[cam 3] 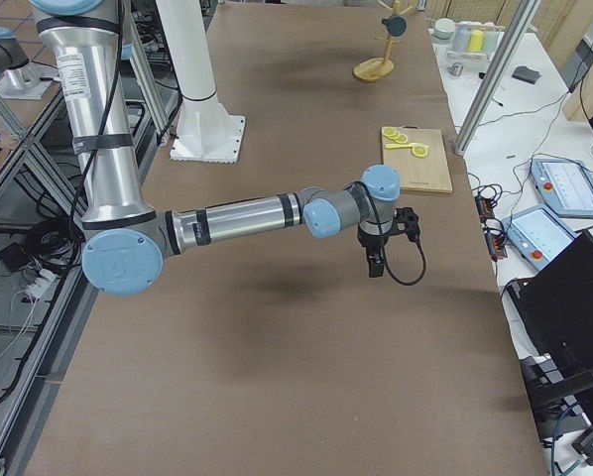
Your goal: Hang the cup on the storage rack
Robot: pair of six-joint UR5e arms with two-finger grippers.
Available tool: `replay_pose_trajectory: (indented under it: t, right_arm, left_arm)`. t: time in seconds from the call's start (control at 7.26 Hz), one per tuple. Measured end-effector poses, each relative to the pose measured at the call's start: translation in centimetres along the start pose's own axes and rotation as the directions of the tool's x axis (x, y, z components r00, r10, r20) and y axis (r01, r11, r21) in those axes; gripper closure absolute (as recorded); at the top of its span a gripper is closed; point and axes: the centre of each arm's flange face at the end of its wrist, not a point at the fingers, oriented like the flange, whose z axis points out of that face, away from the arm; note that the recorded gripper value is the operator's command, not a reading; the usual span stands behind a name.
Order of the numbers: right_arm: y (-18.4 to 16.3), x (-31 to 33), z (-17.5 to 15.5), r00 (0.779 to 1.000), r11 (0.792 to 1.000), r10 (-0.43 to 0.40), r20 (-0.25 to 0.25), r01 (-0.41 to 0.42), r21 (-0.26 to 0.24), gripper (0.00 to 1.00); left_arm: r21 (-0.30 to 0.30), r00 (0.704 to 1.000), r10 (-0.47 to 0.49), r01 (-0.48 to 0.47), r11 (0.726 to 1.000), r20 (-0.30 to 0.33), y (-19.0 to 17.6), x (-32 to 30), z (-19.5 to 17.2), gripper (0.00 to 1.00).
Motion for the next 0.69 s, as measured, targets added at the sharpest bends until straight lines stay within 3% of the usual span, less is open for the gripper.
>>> replay_pose_trajectory:
  t: [0.28,0.55,0.69]
  right_arm:
    - [0.8,2.3,-0.7,0.999,0.999,0.037,-0.011,-0.037,0.007,0.00]
    - [2.2,4.6,-0.8,0.997,0.997,0.075,-0.021,-0.075,0.003,0.00]
    - [2.7,5.5,-0.9,0.996,0.996,0.089,-0.025,-0.089,0.001,0.00]
  left_arm:
    - [-0.171,0.993,-0.079,0.062,0.983,-0.091,-2.9,2.8,-1.4,0.02]
    - [-0.352,0.959,-0.214,0.138,0.926,-0.187,-5.3,6.6,-4.7,0.02]
    - [-0.416,0.941,-0.272,0.169,0.894,-0.202,-5.9,7.9,-6.2,0.02]
